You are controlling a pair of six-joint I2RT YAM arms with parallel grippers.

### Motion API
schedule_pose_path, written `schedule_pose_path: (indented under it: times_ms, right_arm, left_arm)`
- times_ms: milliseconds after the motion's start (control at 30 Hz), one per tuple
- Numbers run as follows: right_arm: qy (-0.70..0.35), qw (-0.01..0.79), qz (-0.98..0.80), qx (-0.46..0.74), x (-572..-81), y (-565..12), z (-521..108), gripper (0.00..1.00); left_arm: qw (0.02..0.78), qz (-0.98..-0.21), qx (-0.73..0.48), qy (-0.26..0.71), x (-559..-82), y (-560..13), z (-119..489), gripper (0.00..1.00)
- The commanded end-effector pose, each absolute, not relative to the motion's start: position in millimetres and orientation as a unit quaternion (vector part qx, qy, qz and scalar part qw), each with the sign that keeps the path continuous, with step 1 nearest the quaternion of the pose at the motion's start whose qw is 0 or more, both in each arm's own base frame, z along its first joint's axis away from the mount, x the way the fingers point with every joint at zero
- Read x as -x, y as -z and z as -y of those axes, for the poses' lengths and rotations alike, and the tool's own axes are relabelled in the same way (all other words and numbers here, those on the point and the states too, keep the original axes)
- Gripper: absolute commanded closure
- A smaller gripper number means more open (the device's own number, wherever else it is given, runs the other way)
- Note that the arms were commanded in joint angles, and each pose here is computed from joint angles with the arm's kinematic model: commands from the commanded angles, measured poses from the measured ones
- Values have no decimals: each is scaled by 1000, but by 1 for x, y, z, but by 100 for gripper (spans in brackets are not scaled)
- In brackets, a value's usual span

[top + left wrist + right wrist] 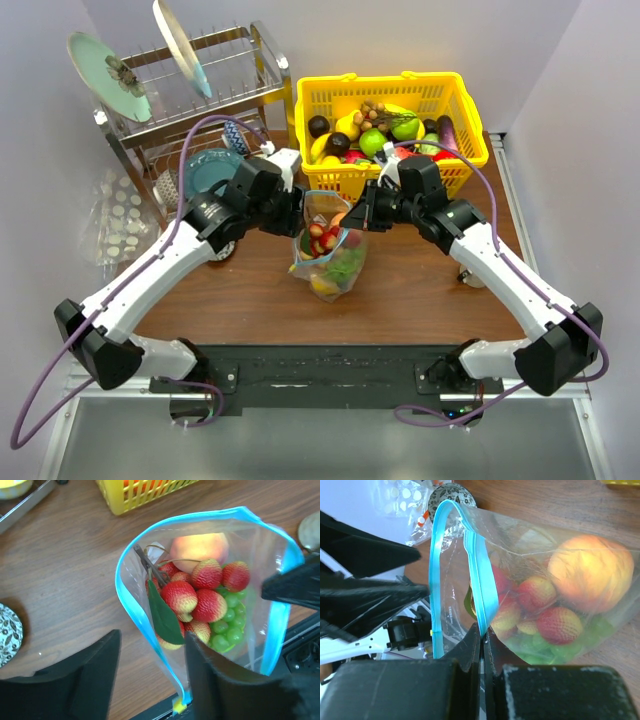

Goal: Place the food in the zip-top bag and seal the zipper
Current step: Zip the zipper food storage bag at the center of the board.

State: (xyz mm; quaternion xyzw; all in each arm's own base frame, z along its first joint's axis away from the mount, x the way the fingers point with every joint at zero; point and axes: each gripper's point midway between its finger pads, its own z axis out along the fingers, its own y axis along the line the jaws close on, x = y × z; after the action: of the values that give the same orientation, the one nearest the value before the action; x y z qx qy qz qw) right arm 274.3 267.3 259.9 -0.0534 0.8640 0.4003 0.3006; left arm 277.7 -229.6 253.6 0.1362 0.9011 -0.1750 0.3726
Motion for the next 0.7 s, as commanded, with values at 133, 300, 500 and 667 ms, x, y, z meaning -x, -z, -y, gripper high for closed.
schedule_pose_path:
  times_ms: [133,300,500,667]
  right_arm:
    - [-411,314,-854,54,-278,-262,-272,100]
    - [-409,314,-855,52,-280,-261,-272,100]
    - [-411,318,-853,46,-280,-262,-272,100]
    - [-411,324,-851,39,-281,-264,-270,100]
  left_arm:
    - [418,-850,-190,257,-252,-298,236,21]
    - [445,-803,-213,334,-229,-289,247,20]
    - [501,-762,-175,372,-220,-280,238,24]
    - [513,-739,-157,406,-211,-259,238,31]
